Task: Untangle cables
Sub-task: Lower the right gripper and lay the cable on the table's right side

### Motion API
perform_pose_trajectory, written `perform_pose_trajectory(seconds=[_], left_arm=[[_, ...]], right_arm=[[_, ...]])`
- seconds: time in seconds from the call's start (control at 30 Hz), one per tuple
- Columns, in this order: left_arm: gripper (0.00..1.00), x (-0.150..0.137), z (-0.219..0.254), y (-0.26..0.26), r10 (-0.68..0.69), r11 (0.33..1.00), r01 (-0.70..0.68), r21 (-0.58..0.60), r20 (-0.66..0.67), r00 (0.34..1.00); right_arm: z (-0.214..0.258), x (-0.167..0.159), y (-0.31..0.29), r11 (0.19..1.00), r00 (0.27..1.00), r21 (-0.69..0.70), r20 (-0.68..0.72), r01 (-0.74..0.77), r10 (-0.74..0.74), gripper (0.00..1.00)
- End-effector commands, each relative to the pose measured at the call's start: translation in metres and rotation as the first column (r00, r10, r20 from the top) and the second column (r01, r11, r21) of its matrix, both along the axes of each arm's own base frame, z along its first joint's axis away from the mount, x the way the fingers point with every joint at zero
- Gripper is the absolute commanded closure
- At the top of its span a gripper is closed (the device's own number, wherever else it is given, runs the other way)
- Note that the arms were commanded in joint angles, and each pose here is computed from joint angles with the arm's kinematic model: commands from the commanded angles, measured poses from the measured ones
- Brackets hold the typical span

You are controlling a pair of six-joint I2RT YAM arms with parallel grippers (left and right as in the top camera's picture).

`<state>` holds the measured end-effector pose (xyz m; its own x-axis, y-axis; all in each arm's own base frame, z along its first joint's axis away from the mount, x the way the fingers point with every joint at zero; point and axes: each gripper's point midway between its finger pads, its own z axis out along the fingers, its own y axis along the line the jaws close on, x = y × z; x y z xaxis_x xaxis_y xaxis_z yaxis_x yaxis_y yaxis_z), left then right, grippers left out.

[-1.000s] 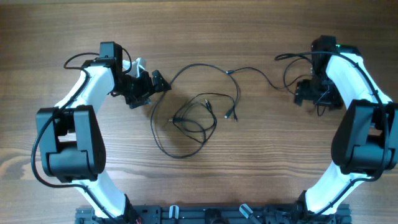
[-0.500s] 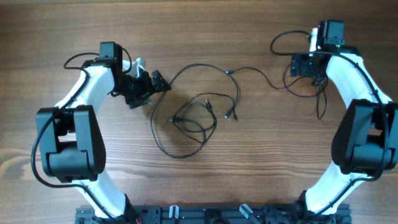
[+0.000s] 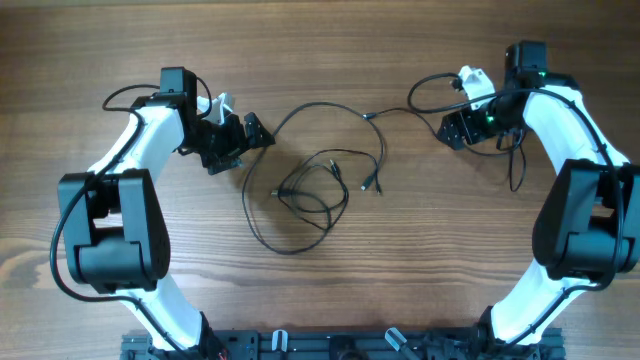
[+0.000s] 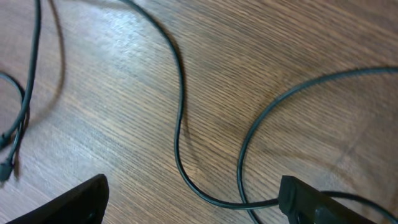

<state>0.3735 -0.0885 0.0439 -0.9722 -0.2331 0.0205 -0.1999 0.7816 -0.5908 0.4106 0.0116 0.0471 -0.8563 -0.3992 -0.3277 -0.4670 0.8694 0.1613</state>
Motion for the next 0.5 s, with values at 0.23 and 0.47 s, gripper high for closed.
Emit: perform_pose_trajectory(seconds=[0.23,0.47], left_arm=[[0.00,0.000,0.005,0.000,-0.018,1.000,0.018,0.010,0.030,0.999],[0.00,0.000,0.006,0.000,-0.018,1.000,0.018,0.009,0.030,0.999]], right_arm=[[-0.022,-0.002,-0.005,0.991,0.994,-0.080,-0.014,-0.105,0.104,0.47],[-0.057,-0.012,-0.004,0.995,0.991,-0.058,-0.111,-0.086,0.079,0.55]])
